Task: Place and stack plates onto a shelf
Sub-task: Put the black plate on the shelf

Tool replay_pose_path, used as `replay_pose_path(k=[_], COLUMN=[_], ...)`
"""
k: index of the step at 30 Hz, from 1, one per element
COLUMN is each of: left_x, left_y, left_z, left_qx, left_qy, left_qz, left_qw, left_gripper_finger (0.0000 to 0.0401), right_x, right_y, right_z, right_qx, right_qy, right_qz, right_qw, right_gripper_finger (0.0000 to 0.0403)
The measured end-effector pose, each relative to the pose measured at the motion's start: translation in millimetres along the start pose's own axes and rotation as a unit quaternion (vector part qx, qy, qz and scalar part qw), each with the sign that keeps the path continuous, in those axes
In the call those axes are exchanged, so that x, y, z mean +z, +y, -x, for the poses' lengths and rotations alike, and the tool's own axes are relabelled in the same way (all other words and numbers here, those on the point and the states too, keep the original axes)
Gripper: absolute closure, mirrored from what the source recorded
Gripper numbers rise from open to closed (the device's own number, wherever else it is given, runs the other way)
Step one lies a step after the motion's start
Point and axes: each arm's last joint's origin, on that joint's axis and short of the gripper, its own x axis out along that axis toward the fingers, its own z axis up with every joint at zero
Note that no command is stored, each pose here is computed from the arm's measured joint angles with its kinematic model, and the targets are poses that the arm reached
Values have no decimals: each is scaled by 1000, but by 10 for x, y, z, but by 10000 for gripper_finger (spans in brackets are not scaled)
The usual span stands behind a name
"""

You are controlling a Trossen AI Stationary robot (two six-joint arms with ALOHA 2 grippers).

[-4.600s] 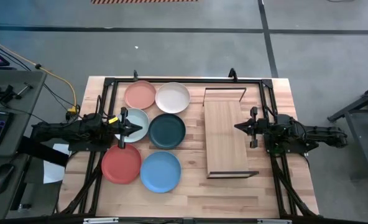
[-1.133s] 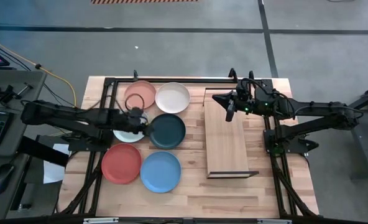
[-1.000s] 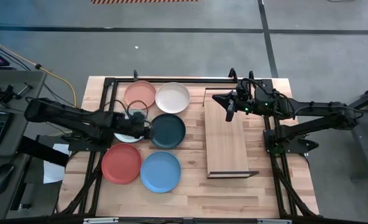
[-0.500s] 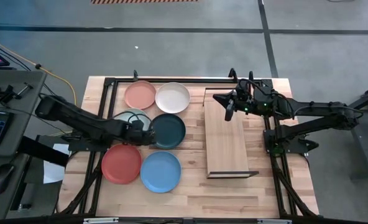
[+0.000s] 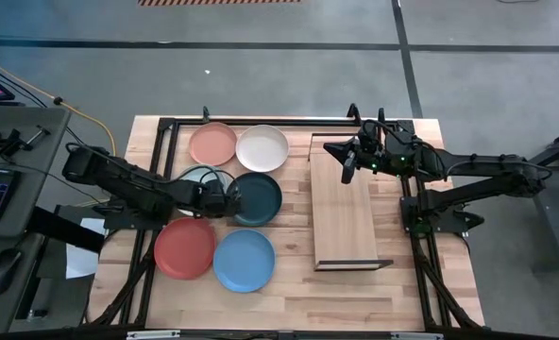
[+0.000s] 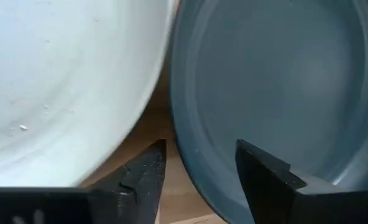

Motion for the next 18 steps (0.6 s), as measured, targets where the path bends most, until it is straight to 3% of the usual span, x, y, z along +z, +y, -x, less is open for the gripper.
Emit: replay_pose_path(k=[10, 18], left_x=[17, 163], left_y=[-4, -47], left_z=[8, 244], left_qx=[-4, -60], left_qy=[-17, -45], left_qz=[-21, -29], left_qw=[1000, 997], left_gripper_finger=[386, 397], right_x=[-9, -9], right_y=[-4, -4], right_z=[-1, -1], right_qx=[-2, -2], right_qy=[4, 3], right_qz=[1, 0], right_qw=[1000, 1000], right_gripper_finger=[403, 403])
